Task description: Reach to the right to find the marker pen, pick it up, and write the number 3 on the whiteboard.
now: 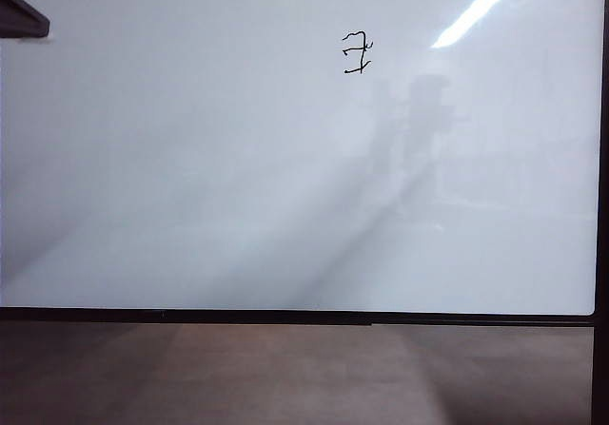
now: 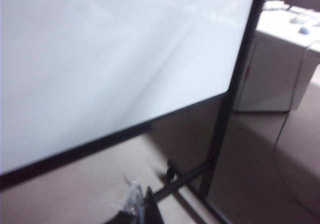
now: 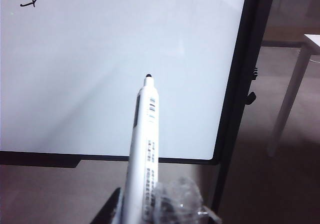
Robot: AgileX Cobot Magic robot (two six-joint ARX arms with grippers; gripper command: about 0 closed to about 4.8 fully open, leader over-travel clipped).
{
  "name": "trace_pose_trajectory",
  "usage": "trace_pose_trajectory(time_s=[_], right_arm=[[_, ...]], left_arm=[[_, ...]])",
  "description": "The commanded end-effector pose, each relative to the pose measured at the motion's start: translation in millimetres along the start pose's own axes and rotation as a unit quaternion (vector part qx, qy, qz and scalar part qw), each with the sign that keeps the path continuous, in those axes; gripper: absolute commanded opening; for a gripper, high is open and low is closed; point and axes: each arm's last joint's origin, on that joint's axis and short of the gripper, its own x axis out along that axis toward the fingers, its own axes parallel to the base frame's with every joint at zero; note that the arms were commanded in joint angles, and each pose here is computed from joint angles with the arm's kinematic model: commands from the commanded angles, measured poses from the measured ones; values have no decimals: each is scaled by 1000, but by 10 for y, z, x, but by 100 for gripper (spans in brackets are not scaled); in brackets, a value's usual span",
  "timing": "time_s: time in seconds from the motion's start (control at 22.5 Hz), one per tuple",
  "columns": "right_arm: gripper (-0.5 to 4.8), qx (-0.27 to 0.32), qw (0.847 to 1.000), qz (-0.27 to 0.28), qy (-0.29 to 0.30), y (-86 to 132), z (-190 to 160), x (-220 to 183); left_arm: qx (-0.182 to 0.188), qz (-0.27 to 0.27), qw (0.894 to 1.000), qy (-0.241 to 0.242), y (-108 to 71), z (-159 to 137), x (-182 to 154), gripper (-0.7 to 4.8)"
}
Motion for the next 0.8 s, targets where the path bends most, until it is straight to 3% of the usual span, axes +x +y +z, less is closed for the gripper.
trace_pose_trajectory(time_s=[0.04,0.27,0.45,0.62,0.8], right_arm=[[58,4,1000,0,-10,-1,27,-9],[58,4,1000,0,-10,-1,27,-9],[58,4,1000,0,-11,-4,27,-15],[58,4,1000,0,-11,-4,28,-17],[58,4,1000,0,-11,-4,28,-17]], left_arm=[[7,-5,1000,-11,0,-111,-33,-5],[6,11,999,-43,14,-182,-153,-5],[5,33,999,-41,50,-183,-151,-5],[1,133,990,-42,242,-182,-178,-5],[-3,244,969,-41,444,-191,-258,-5]])
